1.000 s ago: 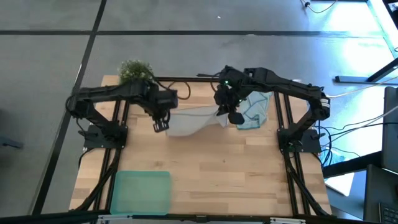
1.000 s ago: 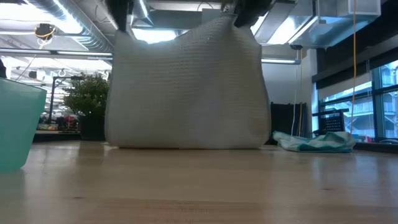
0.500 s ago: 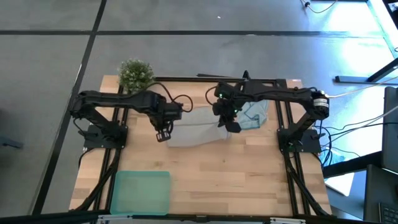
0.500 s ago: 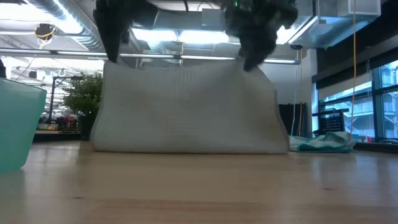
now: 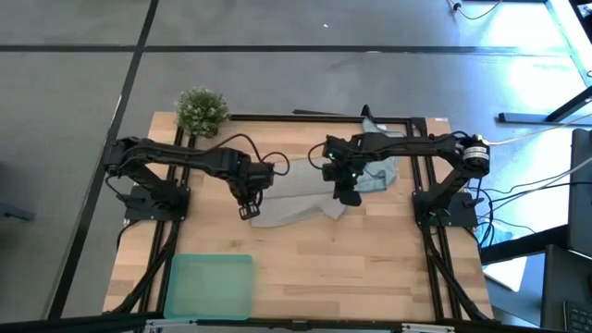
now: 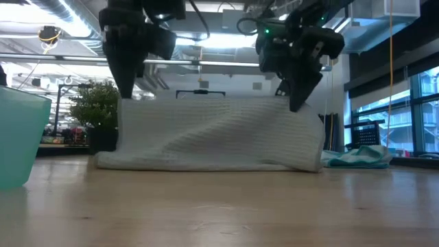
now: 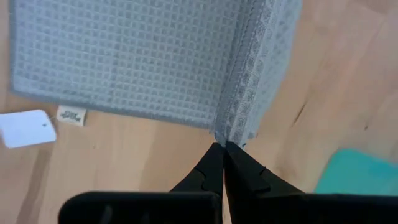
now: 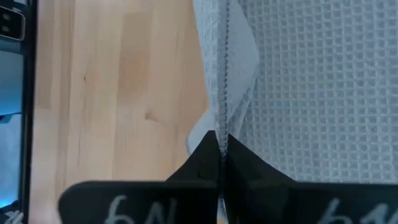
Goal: Roll microfiber towels into tight, uniform cylinder then place into a basket
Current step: Roll the gray microfiber cloth
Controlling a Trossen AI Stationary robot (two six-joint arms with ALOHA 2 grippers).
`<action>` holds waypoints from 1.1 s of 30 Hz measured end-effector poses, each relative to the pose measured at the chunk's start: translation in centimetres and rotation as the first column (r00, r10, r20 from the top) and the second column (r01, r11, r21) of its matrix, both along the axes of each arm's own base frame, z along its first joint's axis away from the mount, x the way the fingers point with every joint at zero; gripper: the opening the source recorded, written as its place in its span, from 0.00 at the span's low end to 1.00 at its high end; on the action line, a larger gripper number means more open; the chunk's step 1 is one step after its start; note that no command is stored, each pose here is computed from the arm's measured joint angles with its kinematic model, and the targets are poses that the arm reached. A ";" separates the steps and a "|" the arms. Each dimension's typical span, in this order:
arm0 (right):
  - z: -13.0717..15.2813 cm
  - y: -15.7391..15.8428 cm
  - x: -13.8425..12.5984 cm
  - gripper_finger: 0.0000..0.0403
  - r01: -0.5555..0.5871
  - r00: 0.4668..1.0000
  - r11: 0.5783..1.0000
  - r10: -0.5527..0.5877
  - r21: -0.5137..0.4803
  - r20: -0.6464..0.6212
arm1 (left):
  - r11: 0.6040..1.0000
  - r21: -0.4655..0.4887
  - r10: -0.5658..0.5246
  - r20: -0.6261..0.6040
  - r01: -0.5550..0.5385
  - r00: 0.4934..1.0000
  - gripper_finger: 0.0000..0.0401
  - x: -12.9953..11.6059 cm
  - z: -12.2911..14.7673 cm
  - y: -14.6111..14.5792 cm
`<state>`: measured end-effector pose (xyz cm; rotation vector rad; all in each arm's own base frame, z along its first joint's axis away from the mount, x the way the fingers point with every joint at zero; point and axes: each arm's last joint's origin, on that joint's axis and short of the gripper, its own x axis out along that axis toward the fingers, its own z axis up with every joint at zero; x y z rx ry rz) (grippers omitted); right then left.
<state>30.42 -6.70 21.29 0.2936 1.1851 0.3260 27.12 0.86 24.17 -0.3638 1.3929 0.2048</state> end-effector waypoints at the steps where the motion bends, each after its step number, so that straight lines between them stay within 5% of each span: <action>1: -0.1 0.0 0.0 0.00 0.003 1.000 1.000 -0.003 -0.017 -0.004 | 1.000 0.003 0.001 0.003 -0.001 1.000 0.00 0.0 -0.3 0.0; 12: -0.1 -3.5 -0.3 0.01 0.094 0.995 0.974 -0.085 -0.207 0.050 | 0.976 0.186 0.123 -0.044 -0.113 0.991 0.00 -0.7 -0.1 2.9; 23: -0.4 -5.8 0.4 0.01 0.079 0.990 0.920 -0.026 -0.384 0.141 | 0.961 0.224 0.178 -0.040 -0.165 0.983 0.00 -1.0 -0.2 5.0; 33: -1.3 -6.5 0.9 0.01 0.071 0.989 0.915 -0.012 -0.398 0.149 | 0.945 0.258 0.210 -0.004 -0.201 0.978 0.00 -0.8 -0.2 6.0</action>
